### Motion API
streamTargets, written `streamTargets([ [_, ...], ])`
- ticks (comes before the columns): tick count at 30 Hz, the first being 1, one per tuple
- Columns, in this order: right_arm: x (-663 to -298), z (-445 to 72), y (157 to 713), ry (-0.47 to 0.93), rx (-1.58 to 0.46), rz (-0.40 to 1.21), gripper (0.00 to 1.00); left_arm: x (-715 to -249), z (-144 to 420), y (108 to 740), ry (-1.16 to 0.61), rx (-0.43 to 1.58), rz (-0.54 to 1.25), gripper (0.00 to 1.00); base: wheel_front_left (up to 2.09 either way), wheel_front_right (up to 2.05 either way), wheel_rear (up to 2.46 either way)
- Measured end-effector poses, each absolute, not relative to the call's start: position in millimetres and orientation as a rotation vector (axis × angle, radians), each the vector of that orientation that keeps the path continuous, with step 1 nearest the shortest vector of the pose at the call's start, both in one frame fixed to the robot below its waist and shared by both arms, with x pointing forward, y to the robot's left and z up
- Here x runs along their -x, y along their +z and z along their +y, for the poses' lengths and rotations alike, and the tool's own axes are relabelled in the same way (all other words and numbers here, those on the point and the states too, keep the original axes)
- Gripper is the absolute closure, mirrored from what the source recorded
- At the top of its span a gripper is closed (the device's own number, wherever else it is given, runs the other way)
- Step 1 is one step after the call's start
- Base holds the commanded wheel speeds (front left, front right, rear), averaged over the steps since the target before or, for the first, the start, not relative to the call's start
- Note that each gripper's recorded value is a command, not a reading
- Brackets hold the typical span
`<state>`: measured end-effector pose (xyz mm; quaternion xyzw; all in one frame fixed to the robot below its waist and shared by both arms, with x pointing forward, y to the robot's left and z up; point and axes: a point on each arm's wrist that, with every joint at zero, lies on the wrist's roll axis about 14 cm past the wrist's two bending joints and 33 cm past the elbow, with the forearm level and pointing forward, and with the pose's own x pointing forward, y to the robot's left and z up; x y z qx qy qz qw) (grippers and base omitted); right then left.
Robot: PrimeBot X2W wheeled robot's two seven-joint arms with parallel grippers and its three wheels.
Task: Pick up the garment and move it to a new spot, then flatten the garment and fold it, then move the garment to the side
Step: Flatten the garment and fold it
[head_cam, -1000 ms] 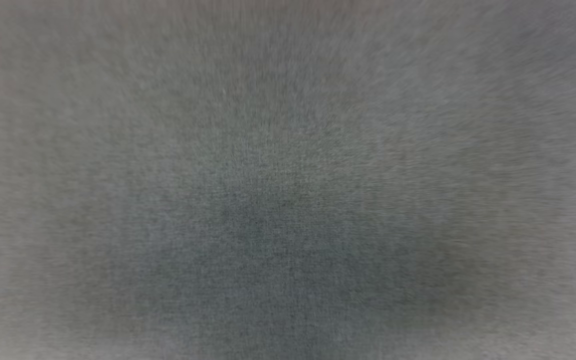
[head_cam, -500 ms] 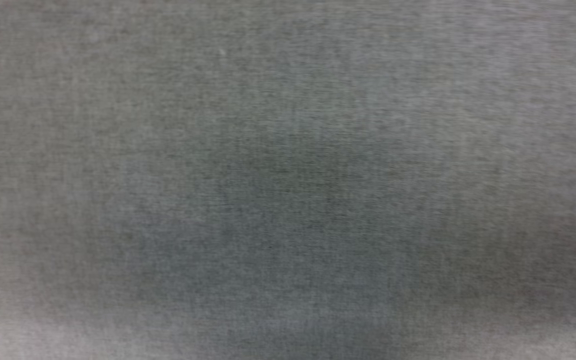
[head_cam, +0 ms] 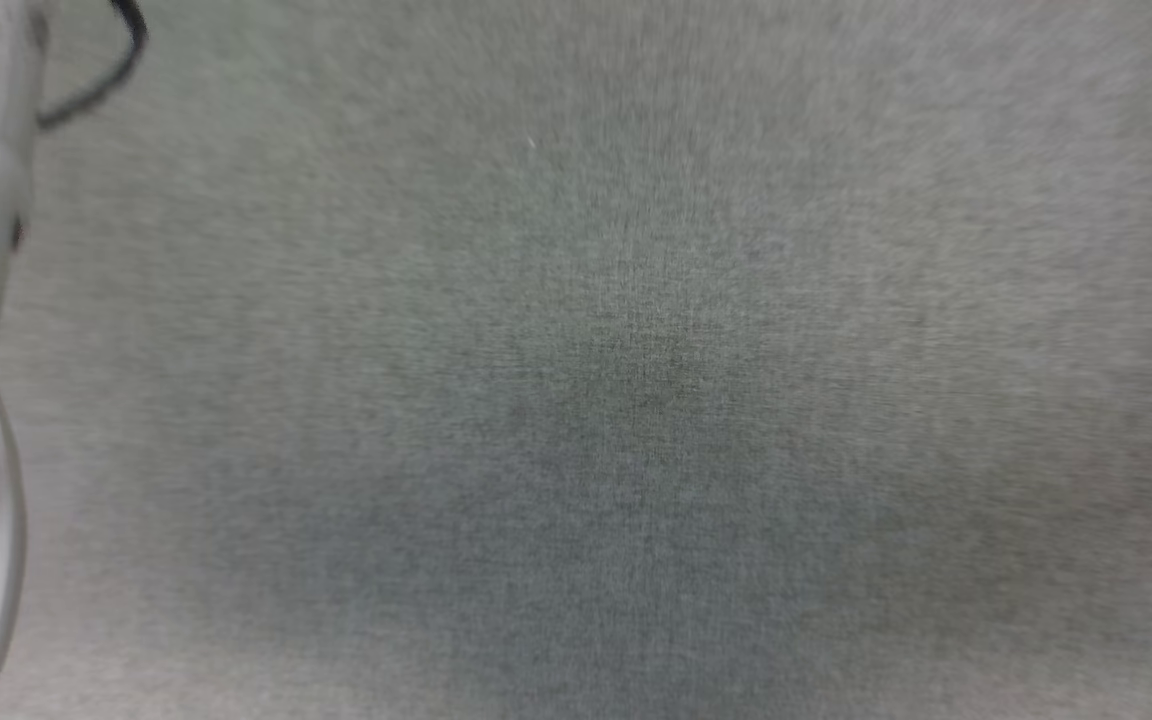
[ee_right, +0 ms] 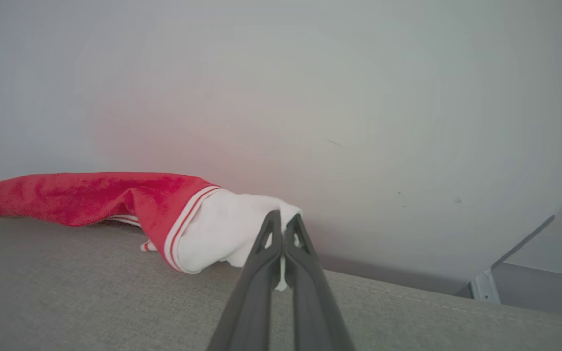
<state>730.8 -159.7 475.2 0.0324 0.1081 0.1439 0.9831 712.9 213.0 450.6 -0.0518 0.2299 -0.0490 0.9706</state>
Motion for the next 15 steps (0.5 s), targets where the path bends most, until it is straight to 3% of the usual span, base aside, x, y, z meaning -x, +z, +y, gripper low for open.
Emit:
streamTargets([
  [6,-682.7,-193.9,502.9,0.261,-0.077,0.281,1.0,-671.1,230.2,491.2,-0.091,0.155,0.422,1.0,0.0,0.0,0.0],
  [15,-577.3,-193.8,501.5,0.36,-0.077,0.48,1.0,-587.1,237.3,500.4,-0.135,0.162,0.488,1.0,0.0,0.0,0.0],
])
